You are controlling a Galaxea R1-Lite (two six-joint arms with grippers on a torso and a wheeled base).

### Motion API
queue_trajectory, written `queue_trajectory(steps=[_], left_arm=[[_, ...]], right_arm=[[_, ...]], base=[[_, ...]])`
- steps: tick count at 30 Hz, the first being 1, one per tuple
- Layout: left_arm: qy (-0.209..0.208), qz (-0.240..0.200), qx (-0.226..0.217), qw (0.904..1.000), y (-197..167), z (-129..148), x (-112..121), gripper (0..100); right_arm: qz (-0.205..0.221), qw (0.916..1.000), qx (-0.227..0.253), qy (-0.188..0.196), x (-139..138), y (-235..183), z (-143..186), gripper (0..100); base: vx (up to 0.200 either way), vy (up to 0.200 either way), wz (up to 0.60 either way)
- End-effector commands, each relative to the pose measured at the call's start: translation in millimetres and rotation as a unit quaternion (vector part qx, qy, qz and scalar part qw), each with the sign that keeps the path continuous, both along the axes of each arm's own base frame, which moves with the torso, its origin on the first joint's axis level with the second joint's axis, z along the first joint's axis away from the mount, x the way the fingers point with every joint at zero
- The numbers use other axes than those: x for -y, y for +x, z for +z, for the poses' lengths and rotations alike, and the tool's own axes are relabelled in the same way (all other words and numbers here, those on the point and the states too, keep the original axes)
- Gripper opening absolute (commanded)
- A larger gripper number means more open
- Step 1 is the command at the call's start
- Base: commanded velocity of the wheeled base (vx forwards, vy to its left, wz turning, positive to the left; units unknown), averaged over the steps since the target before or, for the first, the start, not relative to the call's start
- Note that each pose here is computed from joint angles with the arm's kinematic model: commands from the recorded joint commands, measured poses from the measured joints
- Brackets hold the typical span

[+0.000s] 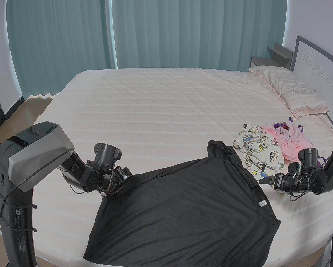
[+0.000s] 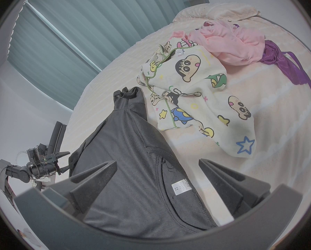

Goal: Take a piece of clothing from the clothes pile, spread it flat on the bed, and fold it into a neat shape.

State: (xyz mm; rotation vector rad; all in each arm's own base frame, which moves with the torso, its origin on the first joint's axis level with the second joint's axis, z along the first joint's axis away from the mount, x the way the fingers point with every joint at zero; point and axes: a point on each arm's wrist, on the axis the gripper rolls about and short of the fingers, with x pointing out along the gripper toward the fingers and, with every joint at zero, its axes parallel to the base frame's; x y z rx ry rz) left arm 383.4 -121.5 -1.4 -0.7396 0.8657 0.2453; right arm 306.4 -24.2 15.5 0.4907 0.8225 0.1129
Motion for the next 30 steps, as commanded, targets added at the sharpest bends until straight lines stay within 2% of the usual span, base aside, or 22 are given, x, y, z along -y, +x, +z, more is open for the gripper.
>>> queue_trajectory(steps=[1,8,9,16,30], left_arm=[[0.004,0.002,0.002,1.0000,1.5,-1.4,0.9,100],[0.005,-0.004,0.006,1.0000,3.1,-0.6,5.3,100],[0.006,-0.004,0.006,1.0000,4.3,-1.3,5.7,0],[0.003,0.007,0.014,0.9999,9.4,2.5,-1.3,0],[-0.012,0.080,0.069,0.9944,49.6,23.7,-53.2,0]], right_arm=[[0.000,1.0000,-0.002,0.000,0.3,0.0,-1.2,100],[0.000,1.0000,-0.002,0.000,0.3,0.0,-1.2,100],[-0.001,1.0000,-0.002,0.000,0.3,0.0,-1.2,100],[0.000,1.0000,-0.003,0.000,0.4,0.5,-2.8,100],[-0.001,1.0000,-0.001,0.000,1.1,7.5,-5.2,100]], base=[[0.000,0.000,0.00],[0.000,0.000,0.00],[0.000,0.000,0.00],[0.000,0.000,0.00],[0.000,0.000,0.00]])
